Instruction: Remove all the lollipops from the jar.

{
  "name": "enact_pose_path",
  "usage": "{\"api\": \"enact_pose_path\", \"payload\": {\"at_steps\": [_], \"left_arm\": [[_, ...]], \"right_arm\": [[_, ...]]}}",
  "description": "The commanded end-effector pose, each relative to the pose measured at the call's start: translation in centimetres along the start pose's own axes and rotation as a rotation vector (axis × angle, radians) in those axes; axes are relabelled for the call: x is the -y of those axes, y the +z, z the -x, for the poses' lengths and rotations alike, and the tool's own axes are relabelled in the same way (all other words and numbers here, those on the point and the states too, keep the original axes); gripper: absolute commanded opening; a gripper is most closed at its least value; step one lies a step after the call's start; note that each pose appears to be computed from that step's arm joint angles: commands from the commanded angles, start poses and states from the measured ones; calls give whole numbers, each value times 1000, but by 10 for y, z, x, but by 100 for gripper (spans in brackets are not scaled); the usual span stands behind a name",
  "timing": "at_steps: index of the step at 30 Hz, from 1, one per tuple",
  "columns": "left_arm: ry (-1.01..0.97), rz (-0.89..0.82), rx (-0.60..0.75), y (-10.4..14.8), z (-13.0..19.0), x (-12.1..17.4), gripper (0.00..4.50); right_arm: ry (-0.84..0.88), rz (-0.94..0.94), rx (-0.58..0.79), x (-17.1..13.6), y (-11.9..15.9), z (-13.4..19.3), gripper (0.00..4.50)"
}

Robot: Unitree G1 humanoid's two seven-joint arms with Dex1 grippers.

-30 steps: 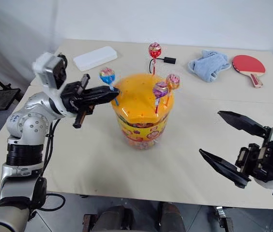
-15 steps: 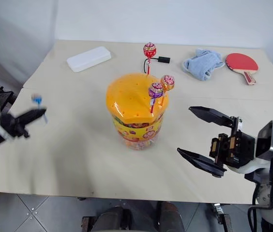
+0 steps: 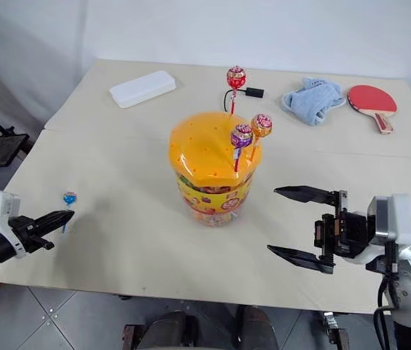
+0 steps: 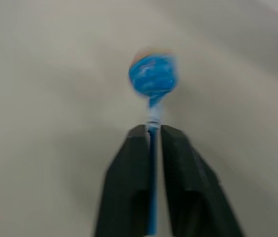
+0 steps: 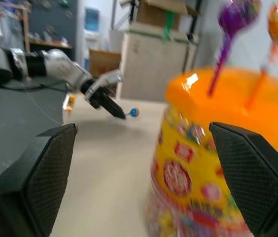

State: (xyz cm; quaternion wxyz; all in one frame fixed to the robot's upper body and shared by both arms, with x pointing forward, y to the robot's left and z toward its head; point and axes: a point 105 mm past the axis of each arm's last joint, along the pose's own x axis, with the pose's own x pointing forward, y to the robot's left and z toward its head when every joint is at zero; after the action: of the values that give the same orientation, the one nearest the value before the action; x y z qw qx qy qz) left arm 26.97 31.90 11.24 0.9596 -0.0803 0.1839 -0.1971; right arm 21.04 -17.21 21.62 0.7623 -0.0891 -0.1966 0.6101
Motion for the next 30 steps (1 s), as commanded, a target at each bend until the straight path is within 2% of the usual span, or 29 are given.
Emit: {"api": "enact_pose_path", "payload": {"at_steps": [1, 4, 8, 10, 13, 16, 20, 23, 30], "left_arm": [[-21, -23, 16, 14, 4, 4, 158], [-47, -34, 17, 16, 14, 0, 253], [-173, -127, 116, 34, 38, 1, 373], [-278, -207, 189, 48, 54, 9, 373], [-378, -319, 246, 68, 60, 25, 373], [-579, -358, 319, 88, 43, 73, 373], [-754, -372, 445, 117, 25, 126, 447], [-815, -413, 483, 125, 17, 145, 447], [-919, -412, 471, 123, 9, 164, 447]], "right_arm": [[-47, 48, -3, 6, 9, 6, 450], [-87, 62, 0, 10, 13, 11, 450], [-157, 83, 21, 17, 24, 16, 450], [-214, 82, 36, 22, 30, 19, 450], [-311, 13, 49, 33, 36, 29, 450], [-347, -34, 6, 39, 31, 30, 450], [-290, -2, 48, 44, 31, 5, 450], [-265, -32, -5, 54, 21, -13, 450], [-164, -66, 74, 65, 20, -54, 450]]}}
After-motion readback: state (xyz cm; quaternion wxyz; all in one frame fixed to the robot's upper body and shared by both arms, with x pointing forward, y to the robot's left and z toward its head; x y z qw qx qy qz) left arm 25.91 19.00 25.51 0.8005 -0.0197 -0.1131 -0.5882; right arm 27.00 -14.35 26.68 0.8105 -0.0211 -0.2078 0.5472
